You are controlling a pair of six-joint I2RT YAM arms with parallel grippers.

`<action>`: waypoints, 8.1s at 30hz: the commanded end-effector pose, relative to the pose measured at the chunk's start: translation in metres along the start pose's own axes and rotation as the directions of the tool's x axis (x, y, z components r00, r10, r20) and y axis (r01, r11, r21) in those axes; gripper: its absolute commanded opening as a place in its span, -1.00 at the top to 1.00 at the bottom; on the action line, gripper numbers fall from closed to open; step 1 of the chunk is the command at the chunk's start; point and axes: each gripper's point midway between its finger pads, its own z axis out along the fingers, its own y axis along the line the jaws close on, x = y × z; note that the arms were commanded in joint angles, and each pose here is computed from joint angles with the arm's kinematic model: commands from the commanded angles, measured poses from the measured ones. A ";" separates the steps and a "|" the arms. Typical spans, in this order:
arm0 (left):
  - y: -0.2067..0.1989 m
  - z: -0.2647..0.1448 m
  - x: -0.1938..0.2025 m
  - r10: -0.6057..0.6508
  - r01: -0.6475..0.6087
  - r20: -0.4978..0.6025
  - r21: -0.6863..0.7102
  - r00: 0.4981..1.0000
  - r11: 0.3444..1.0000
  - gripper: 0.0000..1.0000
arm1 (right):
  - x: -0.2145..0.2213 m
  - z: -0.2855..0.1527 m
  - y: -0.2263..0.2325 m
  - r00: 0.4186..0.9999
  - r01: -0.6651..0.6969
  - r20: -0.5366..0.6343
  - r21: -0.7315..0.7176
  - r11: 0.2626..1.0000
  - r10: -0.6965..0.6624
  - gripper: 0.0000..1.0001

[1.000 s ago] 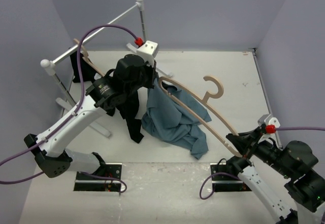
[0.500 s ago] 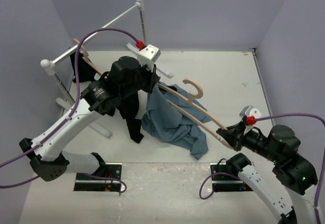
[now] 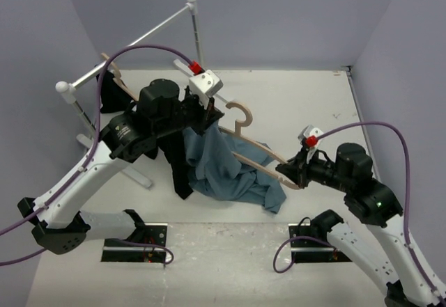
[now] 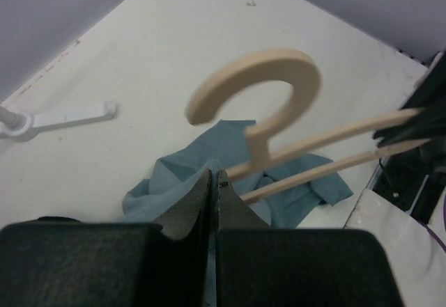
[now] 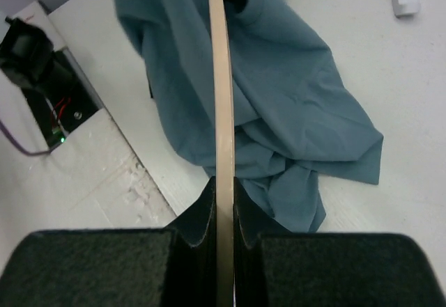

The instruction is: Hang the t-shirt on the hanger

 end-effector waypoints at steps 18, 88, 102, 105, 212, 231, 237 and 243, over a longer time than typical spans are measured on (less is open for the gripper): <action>0.079 0.051 -0.094 0.074 0.031 0.241 -0.403 0.968 0.915 1.00 | -0.022 -0.076 -0.023 0.952 -0.139 0.302 0.292 0.946 0.046 1.00; -0.006 0.018 -0.079 0.185 -0.178 0.297 -0.049 0.937 0.983 1.00 | -0.108 0.031 -0.040 0.796 -0.182 0.594 0.051 0.982 0.117 1.00; 0.066 -0.001 -0.067 0.110 0.035 0.302 -0.435 0.947 0.900 1.00 | -0.088 0.007 -0.074 0.921 -0.224 0.382 0.352 0.909 0.079 1.00; 0.035 0.030 -0.052 0.078 -0.004 0.277 -0.256 0.958 0.967 1.00 | -0.108 0.002 -0.058 0.876 -0.218 0.476 0.258 0.941 0.072 1.00; 0.019 0.031 -0.058 0.255 -0.286 0.196 0.152 0.947 0.946 1.00 | -0.007 0.134 -0.136 0.735 -0.653 0.419 0.224 0.723 0.533 1.00; 0.020 0.052 0.027 0.360 -0.361 0.051 0.251 0.931 0.898 1.00 | -0.061 -0.040 -0.269 0.685 -0.727 0.554 0.476 0.495 0.473 1.00; 0.034 0.071 0.046 0.331 -0.311 -0.057 0.228 0.942 0.923 1.00 | -0.087 -0.062 -0.261 0.716 -0.694 0.575 0.526 0.492 0.395 1.00; 0.033 0.092 0.056 0.293 -0.258 -0.142 0.222 0.945 0.940 1.00 | -0.110 -0.053 -0.247 0.724 -0.685 0.553 0.501 0.529 0.413 1.00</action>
